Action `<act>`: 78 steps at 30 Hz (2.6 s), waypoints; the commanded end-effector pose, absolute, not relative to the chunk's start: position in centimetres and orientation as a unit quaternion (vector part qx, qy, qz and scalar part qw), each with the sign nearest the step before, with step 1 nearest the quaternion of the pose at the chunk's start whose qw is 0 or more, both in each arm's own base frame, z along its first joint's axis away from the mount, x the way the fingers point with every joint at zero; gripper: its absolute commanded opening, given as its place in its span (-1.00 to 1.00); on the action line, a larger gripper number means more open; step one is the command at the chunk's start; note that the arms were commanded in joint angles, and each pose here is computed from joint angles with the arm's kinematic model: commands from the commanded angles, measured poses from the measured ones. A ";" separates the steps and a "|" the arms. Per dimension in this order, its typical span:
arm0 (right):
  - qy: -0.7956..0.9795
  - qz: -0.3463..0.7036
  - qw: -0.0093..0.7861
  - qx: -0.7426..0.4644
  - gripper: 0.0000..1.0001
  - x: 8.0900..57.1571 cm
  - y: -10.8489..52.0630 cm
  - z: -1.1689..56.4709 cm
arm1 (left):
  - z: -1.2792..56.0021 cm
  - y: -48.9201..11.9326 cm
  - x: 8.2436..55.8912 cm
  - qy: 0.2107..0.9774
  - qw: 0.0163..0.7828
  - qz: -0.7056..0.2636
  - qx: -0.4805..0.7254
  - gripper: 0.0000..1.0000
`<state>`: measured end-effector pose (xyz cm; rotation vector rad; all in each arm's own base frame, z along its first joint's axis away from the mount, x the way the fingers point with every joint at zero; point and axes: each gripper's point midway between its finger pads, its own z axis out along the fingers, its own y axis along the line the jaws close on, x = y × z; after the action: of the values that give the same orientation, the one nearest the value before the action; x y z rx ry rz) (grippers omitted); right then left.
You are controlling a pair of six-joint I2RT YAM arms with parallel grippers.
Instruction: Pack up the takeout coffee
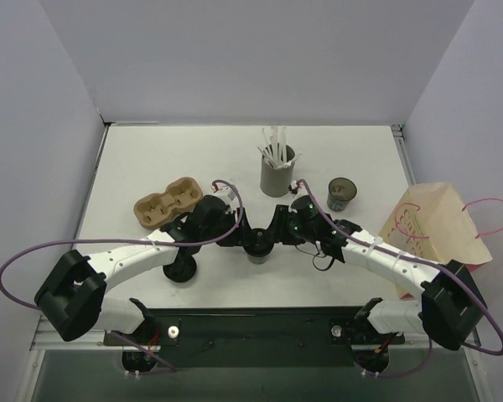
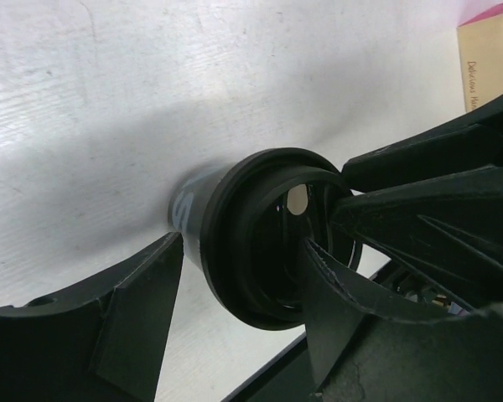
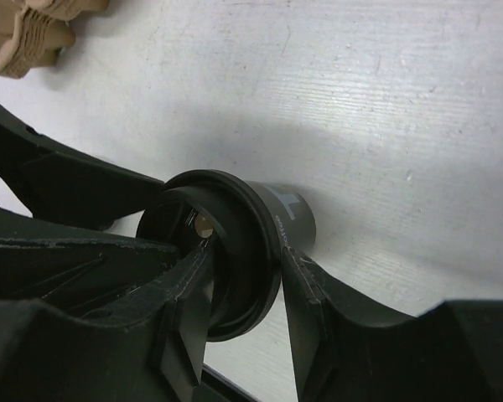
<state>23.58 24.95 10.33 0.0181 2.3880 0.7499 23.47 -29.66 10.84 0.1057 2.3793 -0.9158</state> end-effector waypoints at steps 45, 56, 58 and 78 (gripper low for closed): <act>0.907 0.280 0.306 -0.076 -0.03 26.6 25.3 16.3 | 6.0 -26.1 23.2 0.915 0.246 -0.317 0.046 0.19; 0.884 0.365 0.277 0.095 -0.16 22.8 23.6 14.9 | 4.9 -25.8 22.1 0.922 0.241 -0.302 0.032 0.13; 0.875 0.381 0.276 0.110 -0.17 22.3 23.7 14.3 | 4.6 -25.7 21.9 0.924 0.239 -0.298 0.029 0.12; 0.875 0.397 0.254 0.109 -0.27 20.3 27.4 10.5 | 3.5 -25.4 21.2 0.925 0.240 -0.295 0.009 0.08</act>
<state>19.56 27.04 10.41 0.2534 2.4254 1.0691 24.72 -28.83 10.10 0.0270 2.2852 -1.0204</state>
